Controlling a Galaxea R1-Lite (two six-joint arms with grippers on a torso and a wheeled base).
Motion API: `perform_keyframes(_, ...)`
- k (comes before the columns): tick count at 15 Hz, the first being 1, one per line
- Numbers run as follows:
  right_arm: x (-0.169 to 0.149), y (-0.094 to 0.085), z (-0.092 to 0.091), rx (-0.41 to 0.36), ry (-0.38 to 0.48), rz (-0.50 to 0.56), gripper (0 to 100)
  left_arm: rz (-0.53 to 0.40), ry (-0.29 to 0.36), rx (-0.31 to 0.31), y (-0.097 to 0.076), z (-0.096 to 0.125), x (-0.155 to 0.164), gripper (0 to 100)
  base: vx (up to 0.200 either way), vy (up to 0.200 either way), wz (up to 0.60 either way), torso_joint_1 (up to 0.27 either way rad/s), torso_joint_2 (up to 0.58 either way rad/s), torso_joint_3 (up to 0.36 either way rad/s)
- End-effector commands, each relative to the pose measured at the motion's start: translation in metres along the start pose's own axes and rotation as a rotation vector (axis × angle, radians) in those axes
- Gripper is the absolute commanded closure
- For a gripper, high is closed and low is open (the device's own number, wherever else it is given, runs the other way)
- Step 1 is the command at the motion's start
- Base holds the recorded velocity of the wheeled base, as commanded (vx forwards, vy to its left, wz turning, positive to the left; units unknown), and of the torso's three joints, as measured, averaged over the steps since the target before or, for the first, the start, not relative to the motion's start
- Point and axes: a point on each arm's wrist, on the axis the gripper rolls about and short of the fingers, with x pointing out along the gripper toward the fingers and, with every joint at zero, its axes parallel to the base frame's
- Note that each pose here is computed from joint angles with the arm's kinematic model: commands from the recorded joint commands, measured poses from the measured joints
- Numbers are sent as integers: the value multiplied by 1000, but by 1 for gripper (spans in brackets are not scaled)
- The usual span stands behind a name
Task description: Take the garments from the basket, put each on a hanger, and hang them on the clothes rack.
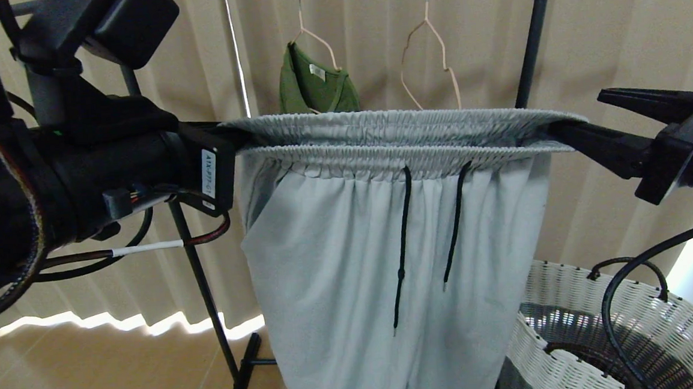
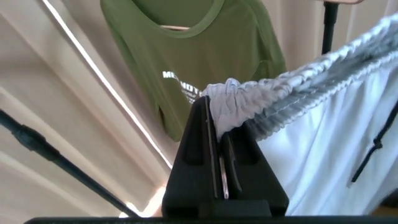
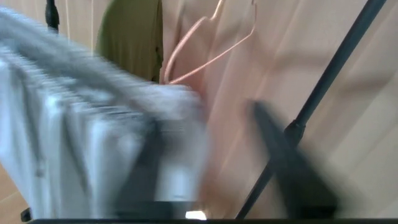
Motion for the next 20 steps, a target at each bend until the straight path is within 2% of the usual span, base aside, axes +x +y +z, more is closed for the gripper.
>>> perform_keyframes(1,1,1,-3,1,9,3,0,15,12,2,3,-4,0,100,0,0,0,0,0,0)
perform_keyframes(4,-2,2,-11,4,33,10,0,97,55,5,9,-11,4,100,0,0,0,0,0,0)
perform_keyframes(6,-4,3,-13,4,7,18,0,138,70,5,10,-12,5,100,0,0,0,0,0,0)
perform_keyframes(9,-5,6,-12,2,-59,163,0,155,72,3,10,-11,7,100,0,0,0,0,0,0)
perform_keyframes(14,-8,7,-18,5,-49,178,0,237,86,-9,27,-13,16,100,0,0,0,0,0,0)
perform_keyframes(17,-8,7,-16,3,-73,174,0,237,95,-8,27,-16,17,100,0,0,0,0,0,0)
perform_keyframes(20,-15,9,-23,-1,-62,210,0,250,109,-9,30,-20,16,100,0,0,0,0,0,0)
